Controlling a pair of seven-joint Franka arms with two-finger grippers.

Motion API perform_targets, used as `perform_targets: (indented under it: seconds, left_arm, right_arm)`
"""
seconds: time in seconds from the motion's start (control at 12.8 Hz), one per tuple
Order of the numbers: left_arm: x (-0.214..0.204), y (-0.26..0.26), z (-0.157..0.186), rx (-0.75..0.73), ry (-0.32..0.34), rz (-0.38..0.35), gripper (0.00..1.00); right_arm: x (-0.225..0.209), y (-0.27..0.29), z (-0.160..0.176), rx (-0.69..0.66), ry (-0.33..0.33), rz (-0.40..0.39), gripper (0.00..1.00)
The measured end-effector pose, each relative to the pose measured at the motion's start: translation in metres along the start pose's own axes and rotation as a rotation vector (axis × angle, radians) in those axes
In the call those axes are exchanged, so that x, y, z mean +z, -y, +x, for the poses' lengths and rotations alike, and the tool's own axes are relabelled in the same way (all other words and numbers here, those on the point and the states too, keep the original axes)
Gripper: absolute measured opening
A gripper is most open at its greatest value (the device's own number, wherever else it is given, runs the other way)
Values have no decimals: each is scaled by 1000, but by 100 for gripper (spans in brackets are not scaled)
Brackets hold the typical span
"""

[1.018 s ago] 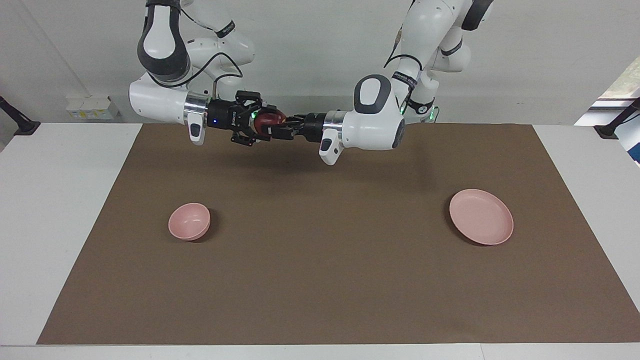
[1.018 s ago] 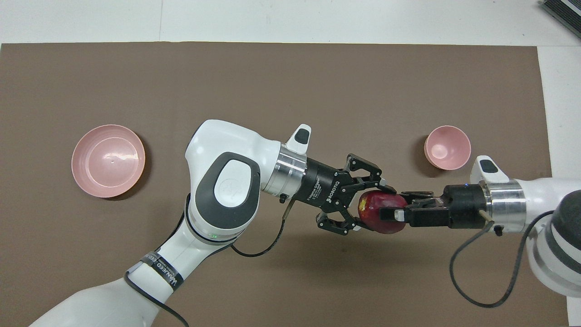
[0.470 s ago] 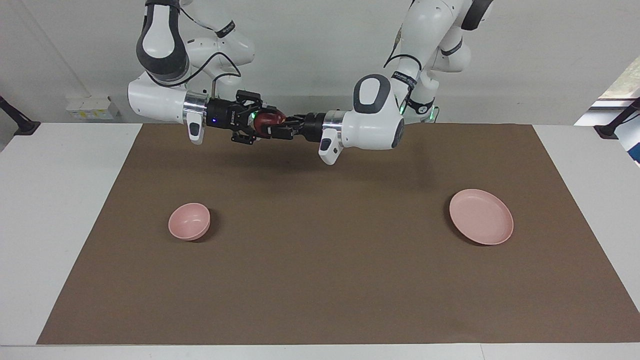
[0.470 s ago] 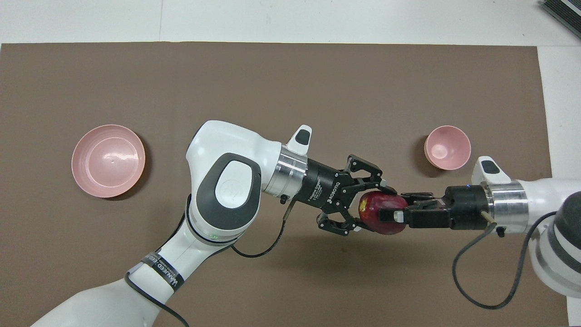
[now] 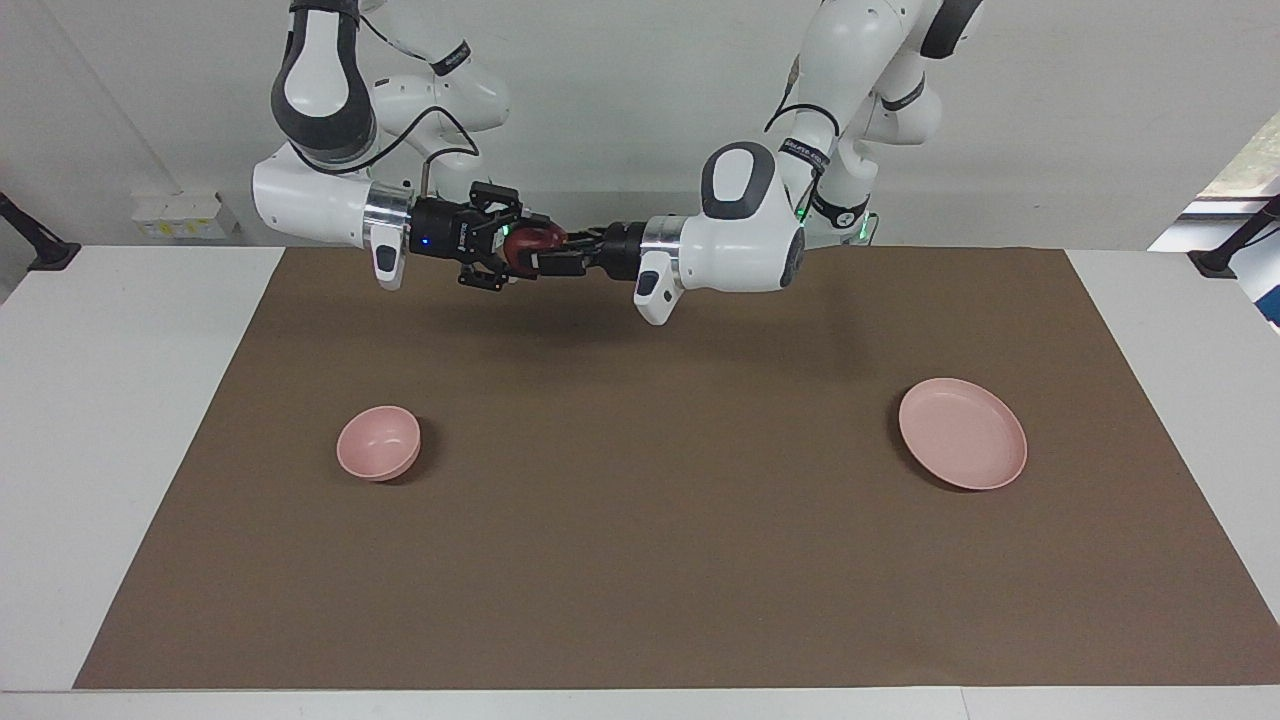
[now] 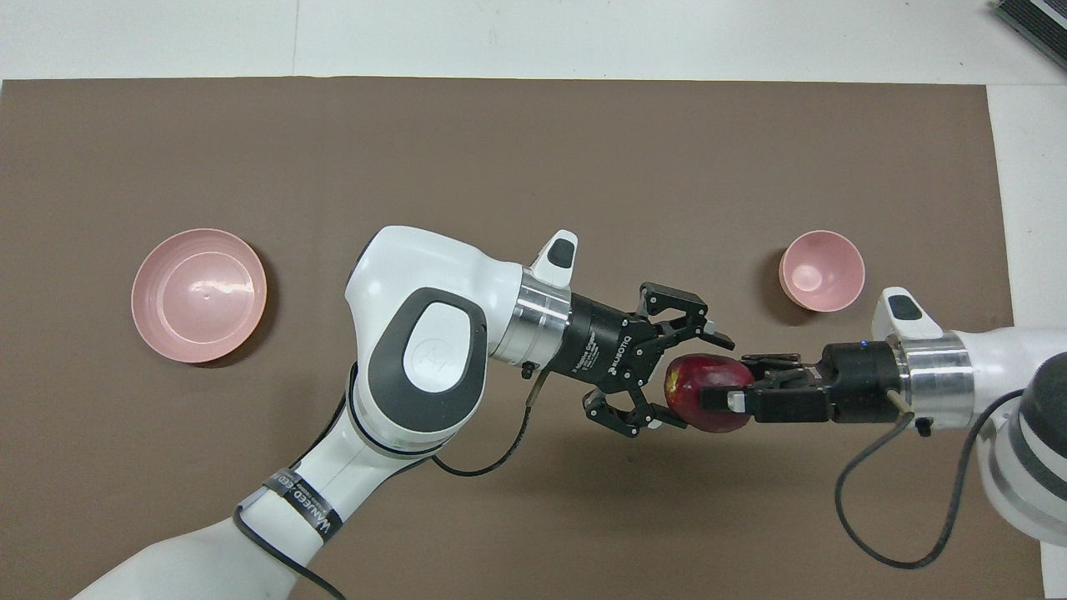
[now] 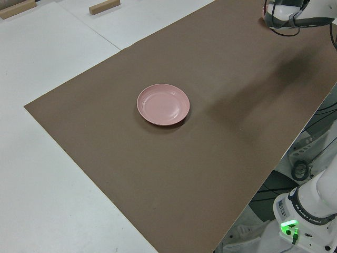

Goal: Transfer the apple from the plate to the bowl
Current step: 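Open the left gripper while the right gripper pulls the apple away, then lower the apple into the pink bowl with the right gripper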

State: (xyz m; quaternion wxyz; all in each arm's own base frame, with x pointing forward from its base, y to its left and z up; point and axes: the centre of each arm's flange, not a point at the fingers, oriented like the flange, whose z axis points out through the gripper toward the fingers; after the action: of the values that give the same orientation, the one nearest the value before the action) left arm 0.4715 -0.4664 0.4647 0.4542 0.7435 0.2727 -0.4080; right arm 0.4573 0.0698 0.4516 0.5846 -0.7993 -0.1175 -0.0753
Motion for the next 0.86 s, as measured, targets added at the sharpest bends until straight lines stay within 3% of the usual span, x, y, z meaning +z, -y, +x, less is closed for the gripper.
perform_targets:
  seconds: [0.24, 0.39, 0.55, 0.86]
  left_arm:
    - [-7, 0, 7, 26, -58, 27, 100]
    - [-17, 2, 19, 82, -176, 91, 100]
    - [-34, 5, 35, 144, -307, 181, 100]
    - [-92, 11, 71, 217, -519, 327, 100]
  right_arm:
    - [-14, -9, -7, -8, 69, -64, 86]
    - [-22, -17, -9, -34, 146, -151, 85]
    - [-33, -27, -1, -80, 265, -282, 85]
    - [-51, -50, 18, -124, 461, -502, 85]
